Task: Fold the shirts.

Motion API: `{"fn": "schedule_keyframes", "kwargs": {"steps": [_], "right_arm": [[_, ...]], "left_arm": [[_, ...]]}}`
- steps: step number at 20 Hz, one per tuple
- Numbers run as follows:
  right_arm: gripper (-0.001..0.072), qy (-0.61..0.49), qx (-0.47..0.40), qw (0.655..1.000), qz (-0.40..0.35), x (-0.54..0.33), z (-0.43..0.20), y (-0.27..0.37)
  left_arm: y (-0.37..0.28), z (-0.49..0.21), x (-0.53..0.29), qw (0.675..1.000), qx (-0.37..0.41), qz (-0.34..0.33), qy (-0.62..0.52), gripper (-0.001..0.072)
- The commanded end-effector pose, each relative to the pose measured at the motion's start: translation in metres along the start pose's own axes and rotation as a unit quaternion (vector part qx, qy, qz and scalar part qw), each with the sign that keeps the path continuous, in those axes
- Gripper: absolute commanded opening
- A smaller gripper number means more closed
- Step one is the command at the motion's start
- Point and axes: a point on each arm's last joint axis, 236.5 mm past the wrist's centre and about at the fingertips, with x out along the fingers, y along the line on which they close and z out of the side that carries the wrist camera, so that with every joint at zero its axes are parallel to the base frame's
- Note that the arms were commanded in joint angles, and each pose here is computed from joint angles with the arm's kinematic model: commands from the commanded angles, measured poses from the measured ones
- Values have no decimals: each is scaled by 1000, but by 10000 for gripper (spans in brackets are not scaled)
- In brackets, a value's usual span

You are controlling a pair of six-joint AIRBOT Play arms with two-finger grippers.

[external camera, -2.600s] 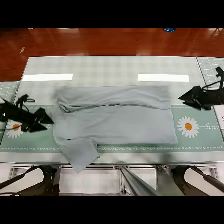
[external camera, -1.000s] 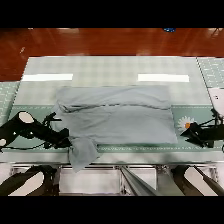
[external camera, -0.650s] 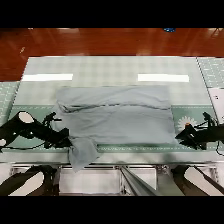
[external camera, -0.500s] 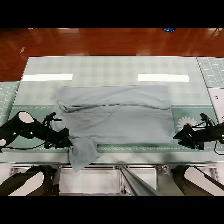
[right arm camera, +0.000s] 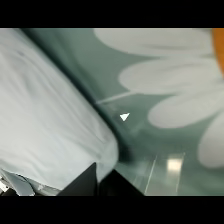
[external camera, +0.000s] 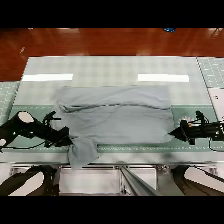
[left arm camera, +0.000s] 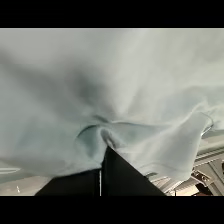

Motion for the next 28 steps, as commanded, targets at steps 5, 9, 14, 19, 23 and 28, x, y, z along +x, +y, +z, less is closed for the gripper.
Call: {"fn": "schedule_keyframes", "kwargs": {"steps": [5, 9, 14, 19, 23, 28], "right_arm": [[26, -15, -73, 992, 99, -29, 13, 64], [26, -76, -108, 984, 117, -58, 41, 100], [26, -154, -191, 967, 64, -55, 96, 150], [26, -191, -191, 961, 58, -61, 145, 178], [26, -180, -187, 964, 59, -47, 167, 186], [26, -161, -170, 971, 54, -25, 178, 176]], "left_arm": [[-20, 61, -65, 994, 35, -36, -100, 14], [-50, 114, -122, 974, 45, -78, -209, 14], [-91, 164, -131, 964, 74, -105, -232, 14], [-101, 219, -130, 966, 76, -104, -224, 14], [-109, 256, -130, 967, 66, -109, -220, 14], [-110, 268, -108, 972, 69, -106, -199, 14]]}}
